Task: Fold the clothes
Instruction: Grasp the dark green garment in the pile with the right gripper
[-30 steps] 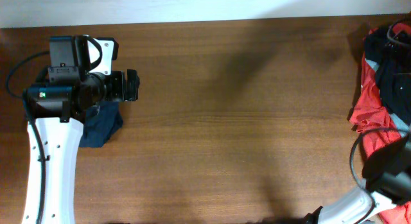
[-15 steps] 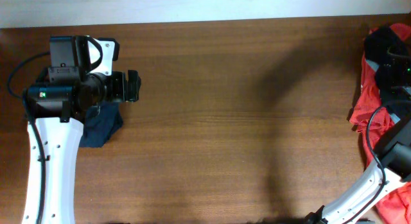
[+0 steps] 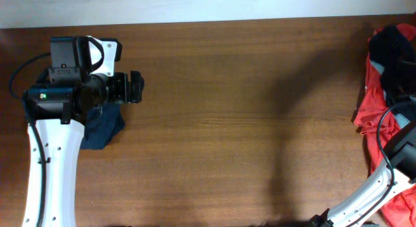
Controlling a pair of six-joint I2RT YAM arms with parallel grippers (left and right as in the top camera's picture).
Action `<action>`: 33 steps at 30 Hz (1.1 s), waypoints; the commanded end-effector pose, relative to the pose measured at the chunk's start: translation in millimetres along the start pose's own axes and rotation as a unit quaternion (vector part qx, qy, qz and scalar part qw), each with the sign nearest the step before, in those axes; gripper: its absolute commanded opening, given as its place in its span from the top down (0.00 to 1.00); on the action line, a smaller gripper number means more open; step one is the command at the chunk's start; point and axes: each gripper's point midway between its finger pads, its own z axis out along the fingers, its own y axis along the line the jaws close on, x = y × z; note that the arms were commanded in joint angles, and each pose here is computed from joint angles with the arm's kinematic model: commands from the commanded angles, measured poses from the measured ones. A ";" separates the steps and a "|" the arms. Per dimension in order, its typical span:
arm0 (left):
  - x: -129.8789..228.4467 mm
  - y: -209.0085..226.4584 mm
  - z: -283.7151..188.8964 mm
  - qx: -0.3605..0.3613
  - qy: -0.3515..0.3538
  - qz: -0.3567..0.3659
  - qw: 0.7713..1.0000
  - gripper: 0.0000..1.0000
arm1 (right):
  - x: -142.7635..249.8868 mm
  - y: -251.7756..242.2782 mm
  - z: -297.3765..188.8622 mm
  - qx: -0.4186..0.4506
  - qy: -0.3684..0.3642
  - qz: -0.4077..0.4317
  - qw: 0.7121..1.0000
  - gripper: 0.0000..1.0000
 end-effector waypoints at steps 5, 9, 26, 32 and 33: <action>-7.1 -5.4 -4.1 0.012 -0.012 -0.001 1.000 0.00 | -53.6 56.2 -132.1 -0.076 -0.092 -0.028 0.993 0.96; -7.2 -5.4 -4.1 0.012 -0.012 -0.001 1.000 0.01 | -60.9 88.0 -223.7 -0.112 -0.144 -0.058 0.981 0.96; -17.5 -5.4 -7.9 0.010 -0.032 0.003 0.999 0.01 | 84.5 209.3 -395.6 -0.194 -0.161 -0.280 0.926 0.92; -24.1 -6.2 -13.5 0.010 -0.043 0.010 0.999 0.01 | 80.8 194.8 -389.4 -0.107 -0.182 -0.306 0.928 0.96; -24.1 -6.2 -13.5 0.010 -0.043 0.011 0.999 0.01 | 74.5 186.8 -388.8 -0.081 -0.191 -0.300 0.931 0.96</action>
